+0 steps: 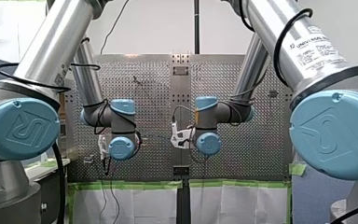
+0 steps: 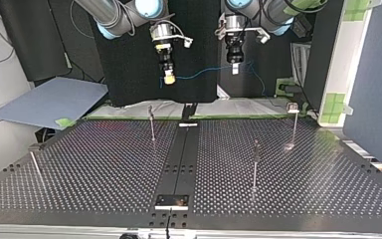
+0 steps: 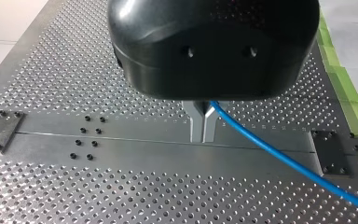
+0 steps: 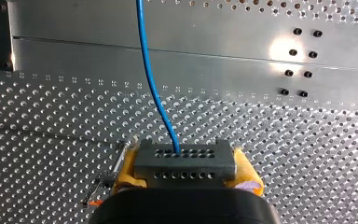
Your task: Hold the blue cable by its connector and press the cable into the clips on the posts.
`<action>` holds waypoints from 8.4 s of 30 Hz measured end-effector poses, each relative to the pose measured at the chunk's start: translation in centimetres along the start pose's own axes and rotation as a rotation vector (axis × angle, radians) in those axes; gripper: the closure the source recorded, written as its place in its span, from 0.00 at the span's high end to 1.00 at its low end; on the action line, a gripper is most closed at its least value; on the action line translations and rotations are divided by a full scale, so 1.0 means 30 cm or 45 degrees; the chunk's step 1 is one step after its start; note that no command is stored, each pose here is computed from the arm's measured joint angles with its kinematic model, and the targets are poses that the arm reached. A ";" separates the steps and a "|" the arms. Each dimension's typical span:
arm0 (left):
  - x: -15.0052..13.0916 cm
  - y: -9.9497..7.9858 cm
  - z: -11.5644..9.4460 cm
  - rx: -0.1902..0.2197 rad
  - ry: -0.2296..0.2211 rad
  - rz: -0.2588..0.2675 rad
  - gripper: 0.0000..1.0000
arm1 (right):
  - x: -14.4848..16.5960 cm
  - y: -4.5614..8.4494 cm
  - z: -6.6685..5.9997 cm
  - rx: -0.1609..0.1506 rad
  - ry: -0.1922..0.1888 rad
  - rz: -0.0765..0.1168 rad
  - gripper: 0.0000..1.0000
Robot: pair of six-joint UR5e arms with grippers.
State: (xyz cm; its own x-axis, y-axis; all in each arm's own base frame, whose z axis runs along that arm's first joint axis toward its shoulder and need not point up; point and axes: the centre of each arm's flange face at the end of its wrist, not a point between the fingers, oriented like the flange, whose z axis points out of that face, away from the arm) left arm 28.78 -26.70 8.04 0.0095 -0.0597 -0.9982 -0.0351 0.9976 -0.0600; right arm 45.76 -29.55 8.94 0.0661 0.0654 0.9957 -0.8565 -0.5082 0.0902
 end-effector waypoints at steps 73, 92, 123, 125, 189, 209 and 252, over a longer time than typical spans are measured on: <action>0.000 0.000 0.000 0.000 0.000 0.000 0.00 | 0.000 0.000 0.000 0.000 0.000 0.000 0.00; 0.000 0.000 0.000 0.000 0.000 0.000 0.00 | 0.000 0.000 0.000 0.000 0.000 0.000 0.00; 0.000 0.000 0.000 0.000 0.000 0.000 0.00 | 0.000 0.000 0.000 0.000 0.000 0.000 0.00; 0.000 0.000 0.000 0.000 0.000 0.000 0.00 | 0.000 0.000 0.000 0.000 0.000 0.000 0.00; 0.090 0.050 -0.047 -0.104 0.128 0.167 0.00 | -0.033 0.000 -0.019 0.009 -0.214 -0.030 0.00; -0.100 0.050 -0.056 -0.103 0.128 0.141 0.00 | 0.331 -0.019 0.028 0.117 0.043 0.048 0.00; -0.479 0.107 0.167 -0.161 0.150 0.055 0.00 | 0.550 -0.119 0.136 0.230 0.064 0.058 0.00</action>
State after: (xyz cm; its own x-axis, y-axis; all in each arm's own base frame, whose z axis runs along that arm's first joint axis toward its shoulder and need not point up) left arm 33.55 -22.46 22.22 -0.1117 -0.0278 -0.9934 -0.1584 0.9873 -0.0098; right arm 51.99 -30.18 25.15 -0.0001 0.0798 0.9968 -0.7519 -0.6571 0.0526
